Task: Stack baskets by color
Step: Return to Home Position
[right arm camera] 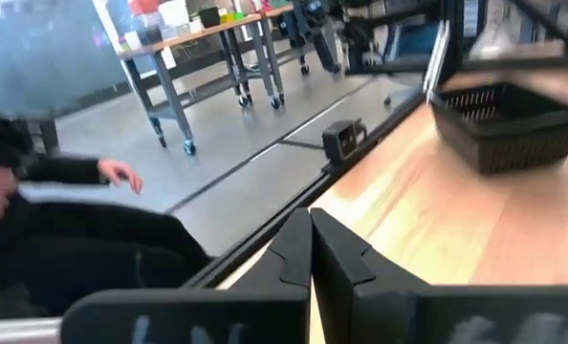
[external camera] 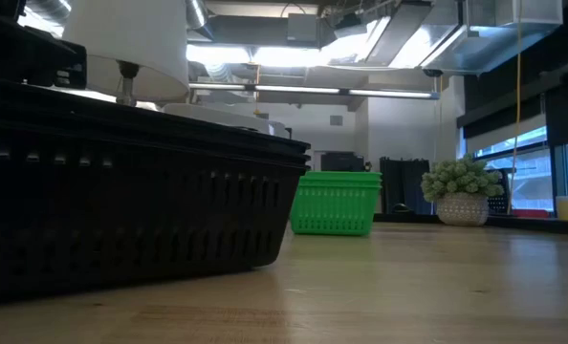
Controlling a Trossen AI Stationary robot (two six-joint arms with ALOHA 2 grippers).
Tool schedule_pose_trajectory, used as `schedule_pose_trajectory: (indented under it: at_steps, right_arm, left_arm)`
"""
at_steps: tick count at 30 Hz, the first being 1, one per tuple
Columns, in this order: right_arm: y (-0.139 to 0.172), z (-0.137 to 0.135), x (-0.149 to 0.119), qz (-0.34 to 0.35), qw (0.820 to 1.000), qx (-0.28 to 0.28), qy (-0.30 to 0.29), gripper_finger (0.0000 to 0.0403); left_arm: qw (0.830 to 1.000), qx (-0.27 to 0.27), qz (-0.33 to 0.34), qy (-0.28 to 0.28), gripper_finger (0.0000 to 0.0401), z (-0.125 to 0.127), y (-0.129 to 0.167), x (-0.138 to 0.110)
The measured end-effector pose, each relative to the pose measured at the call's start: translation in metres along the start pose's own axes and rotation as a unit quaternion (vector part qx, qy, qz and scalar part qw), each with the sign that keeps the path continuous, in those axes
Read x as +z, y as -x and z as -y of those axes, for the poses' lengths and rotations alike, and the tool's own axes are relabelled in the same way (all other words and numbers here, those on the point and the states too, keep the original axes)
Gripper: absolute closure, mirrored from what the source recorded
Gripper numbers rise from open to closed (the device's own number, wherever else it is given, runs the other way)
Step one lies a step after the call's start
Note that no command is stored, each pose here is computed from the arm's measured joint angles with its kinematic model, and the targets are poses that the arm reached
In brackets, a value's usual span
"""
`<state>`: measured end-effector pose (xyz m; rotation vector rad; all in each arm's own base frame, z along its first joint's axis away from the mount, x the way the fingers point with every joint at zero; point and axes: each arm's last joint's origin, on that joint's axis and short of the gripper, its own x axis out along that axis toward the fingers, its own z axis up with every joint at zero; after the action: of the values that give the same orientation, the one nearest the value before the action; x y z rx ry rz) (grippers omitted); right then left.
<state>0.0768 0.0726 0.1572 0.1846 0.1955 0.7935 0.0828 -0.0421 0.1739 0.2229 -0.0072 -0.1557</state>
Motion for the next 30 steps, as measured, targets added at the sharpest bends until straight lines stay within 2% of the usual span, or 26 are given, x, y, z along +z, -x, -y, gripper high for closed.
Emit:
schedule_pose_trajectory:
  at_steps: [4,8,30]
  right_arm:
    - [-0.0010,0.0004,-0.0012,-0.008,0.998,-0.002,-0.070,0.0401]
    - [-0.0010,0.0004,-0.0012,-0.008,0.996,-0.003,-0.090,0.0393]
    - [-0.0010,0.0004,-0.0012,-0.008,0.996,-0.003,-0.090,0.0387]
  left_arm:
    - [1.000,0.000,0.000,0.000,0.0401,0.0000,0.0000,0.0000]
    - [1.000,0.000,0.000,0.000,0.0401,0.0000,0.0000,0.0000]
    - [1.000,0.000,0.000,0.000,0.0401,0.0000,0.0000,0.0000]
